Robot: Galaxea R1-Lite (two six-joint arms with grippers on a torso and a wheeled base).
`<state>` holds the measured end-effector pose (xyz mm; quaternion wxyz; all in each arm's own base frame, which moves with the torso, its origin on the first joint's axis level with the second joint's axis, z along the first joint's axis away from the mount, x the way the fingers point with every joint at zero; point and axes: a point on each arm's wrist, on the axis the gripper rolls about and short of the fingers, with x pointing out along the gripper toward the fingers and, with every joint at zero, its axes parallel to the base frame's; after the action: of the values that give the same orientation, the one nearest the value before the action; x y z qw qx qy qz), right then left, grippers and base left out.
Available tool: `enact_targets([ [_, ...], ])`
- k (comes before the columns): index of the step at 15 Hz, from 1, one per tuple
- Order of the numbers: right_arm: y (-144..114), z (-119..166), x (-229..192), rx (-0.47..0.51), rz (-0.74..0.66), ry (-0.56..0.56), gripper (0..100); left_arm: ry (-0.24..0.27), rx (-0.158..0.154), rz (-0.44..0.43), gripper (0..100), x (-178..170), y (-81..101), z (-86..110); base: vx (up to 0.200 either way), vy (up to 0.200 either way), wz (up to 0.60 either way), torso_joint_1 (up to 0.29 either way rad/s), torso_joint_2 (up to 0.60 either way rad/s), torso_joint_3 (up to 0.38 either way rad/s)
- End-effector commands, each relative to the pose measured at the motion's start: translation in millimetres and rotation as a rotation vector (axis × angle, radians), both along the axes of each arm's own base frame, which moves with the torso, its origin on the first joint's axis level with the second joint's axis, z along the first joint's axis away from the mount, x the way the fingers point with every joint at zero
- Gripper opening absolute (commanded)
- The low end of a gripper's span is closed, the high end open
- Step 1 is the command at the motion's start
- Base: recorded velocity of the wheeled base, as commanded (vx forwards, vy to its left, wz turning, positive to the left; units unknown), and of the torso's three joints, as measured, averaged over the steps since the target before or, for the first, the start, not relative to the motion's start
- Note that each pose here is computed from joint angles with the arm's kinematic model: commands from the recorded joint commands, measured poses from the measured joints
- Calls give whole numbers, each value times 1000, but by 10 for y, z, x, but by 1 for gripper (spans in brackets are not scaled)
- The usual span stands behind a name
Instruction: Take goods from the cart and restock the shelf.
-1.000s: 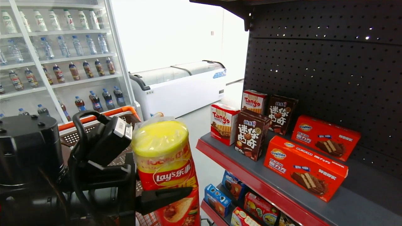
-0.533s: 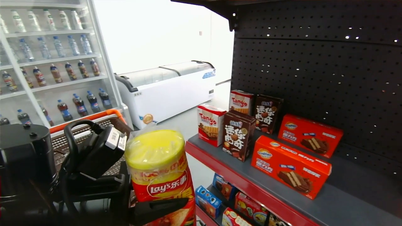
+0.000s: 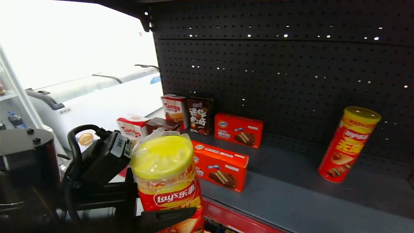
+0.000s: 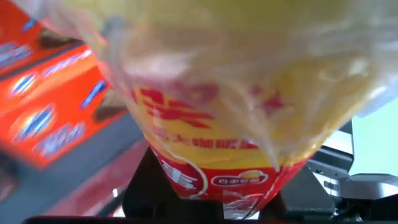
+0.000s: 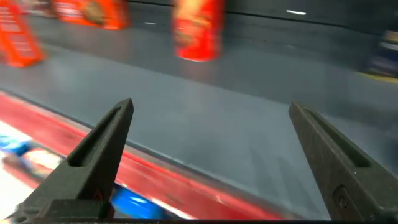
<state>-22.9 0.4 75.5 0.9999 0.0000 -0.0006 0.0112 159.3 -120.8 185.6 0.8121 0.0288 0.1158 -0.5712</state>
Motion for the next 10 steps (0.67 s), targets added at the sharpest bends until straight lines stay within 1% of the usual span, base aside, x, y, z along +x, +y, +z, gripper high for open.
enact_targets([
  [1, 0, -1, 1, -2, 1, 3, 100, 1, 1, -2, 0, 5, -9, -2, 0, 0, -600, 2, -2, 2],
  [8, 0, 0, 1, -2, 1, 1, 100, -4, -3, 1, 0, 12, -6, 9, 0, 0, -600, 2, 2, 2],
  [10, 0, -1, 1, 0, 1, 3, 100, -4, -2, 2, 0, 12, -6, 9, 0, 0, 0, 0, 0, 0],
])
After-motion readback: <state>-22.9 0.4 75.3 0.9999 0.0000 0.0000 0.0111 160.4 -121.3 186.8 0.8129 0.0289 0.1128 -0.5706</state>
